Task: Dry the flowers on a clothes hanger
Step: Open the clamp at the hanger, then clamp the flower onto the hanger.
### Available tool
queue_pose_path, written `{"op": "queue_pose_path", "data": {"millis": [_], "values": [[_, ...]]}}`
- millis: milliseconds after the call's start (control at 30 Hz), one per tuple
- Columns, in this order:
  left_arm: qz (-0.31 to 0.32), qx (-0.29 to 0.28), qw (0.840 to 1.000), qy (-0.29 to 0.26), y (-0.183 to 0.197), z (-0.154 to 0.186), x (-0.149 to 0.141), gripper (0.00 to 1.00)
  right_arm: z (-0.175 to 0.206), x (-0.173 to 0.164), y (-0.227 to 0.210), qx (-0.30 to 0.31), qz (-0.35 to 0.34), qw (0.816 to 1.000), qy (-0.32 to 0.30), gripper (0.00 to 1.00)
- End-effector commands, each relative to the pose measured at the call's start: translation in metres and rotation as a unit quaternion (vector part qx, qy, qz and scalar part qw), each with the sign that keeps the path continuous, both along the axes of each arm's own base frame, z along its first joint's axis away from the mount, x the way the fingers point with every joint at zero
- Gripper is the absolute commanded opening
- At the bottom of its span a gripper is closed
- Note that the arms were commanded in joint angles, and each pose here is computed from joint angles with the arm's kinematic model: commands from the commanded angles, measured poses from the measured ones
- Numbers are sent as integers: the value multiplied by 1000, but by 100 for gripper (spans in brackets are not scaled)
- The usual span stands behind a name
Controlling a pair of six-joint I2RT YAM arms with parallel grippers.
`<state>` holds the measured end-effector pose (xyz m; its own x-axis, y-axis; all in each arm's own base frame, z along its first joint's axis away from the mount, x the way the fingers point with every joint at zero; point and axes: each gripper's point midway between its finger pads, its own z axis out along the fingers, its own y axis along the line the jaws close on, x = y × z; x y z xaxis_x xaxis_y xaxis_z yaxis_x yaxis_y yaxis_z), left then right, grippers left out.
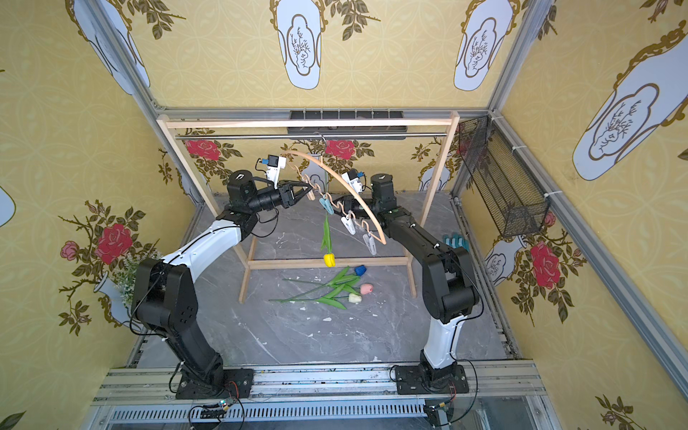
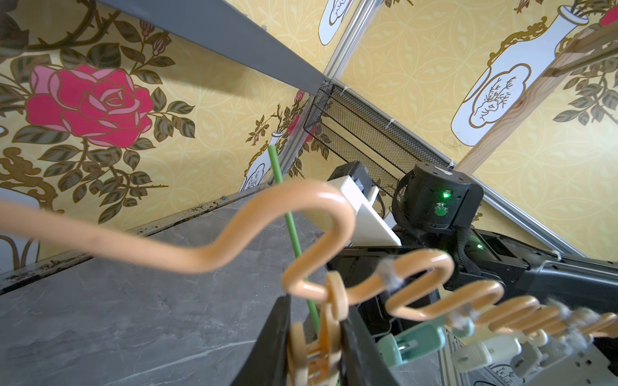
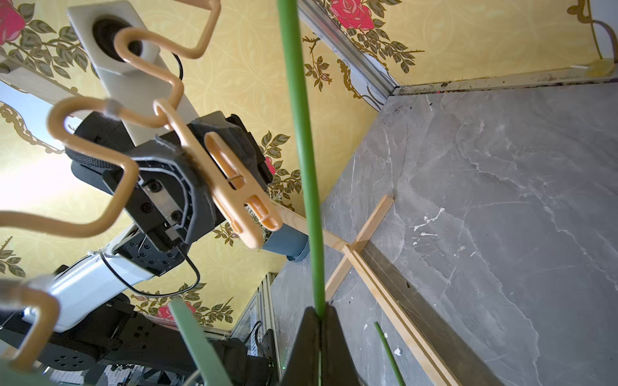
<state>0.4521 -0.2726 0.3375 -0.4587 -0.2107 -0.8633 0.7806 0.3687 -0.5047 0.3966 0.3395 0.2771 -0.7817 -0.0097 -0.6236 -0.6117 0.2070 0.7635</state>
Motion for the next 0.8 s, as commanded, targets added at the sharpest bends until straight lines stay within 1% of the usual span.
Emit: {"op": "queue_pose_path", "data": {"millis": [0,367,767], "values": [[-8,-10,1000,-8,-2,2,-1,24,13,0,5,19,11,1000,-19,0],[-13,-13,1000,-4,-6,1,-2,24,16,-6,21,26,32,999,-21,0],[-21,-15,1000,-2,-8,1,-3,24,20,-14,20,44,43,998,-25,0]]}}
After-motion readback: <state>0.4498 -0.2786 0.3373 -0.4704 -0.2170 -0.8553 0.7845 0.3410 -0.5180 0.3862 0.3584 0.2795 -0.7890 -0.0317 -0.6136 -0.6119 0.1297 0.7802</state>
